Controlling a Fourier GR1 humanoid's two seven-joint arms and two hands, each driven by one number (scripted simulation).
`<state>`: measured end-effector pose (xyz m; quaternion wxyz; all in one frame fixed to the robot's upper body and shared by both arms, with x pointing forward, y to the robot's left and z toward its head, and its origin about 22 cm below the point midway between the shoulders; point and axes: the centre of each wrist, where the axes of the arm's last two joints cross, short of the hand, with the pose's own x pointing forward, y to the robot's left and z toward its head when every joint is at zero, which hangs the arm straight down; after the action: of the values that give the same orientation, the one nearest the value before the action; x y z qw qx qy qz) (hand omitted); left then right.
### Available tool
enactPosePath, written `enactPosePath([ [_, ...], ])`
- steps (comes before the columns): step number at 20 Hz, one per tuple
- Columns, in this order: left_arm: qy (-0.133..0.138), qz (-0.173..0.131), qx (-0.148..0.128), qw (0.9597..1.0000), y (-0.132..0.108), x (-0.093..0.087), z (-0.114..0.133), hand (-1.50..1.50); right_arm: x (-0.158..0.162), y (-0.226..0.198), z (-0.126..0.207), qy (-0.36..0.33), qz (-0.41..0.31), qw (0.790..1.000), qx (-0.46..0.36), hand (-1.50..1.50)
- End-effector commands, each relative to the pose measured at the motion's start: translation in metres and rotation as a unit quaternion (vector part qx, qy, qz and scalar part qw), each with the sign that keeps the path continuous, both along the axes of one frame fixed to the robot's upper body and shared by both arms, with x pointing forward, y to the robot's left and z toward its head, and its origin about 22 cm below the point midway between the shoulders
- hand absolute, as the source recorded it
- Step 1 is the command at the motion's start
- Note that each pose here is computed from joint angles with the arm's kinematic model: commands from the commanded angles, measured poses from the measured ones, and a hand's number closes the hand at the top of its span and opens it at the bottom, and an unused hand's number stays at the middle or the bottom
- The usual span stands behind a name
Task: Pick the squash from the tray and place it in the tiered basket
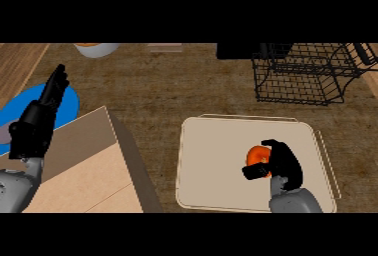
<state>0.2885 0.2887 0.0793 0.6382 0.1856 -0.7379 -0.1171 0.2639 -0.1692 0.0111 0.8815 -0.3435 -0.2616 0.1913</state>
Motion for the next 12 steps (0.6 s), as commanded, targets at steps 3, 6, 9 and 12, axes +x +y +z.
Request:
enactPosePath([
  [3,0.074,0.027,-0.014,0.9968,0.001,-0.016,-0.035,0.0,-0.002,0.027,-0.009,0.068,0.07,0.994,-0.053,1.5],
  [6,0.073,0.025,-0.014,0.9969,0.007,-0.013,-0.037,0.0,0.005,0.026,-0.01,0.055,0.054,0.996,-0.044,1.5],
  [9,0.068,0.032,-0.006,0.9971,-0.003,-0.009,-0.048,0.0,0.003,0.023,-0.003,0.02,0.014,1.0,0.0,1.5],
  [12,0.074,0.019,-0.013,0.997,0.009,-0.012,-0.035,0.0,0.007,0.026,0.015,-0.005,-0.012,1.0,0.011,1.5],
])
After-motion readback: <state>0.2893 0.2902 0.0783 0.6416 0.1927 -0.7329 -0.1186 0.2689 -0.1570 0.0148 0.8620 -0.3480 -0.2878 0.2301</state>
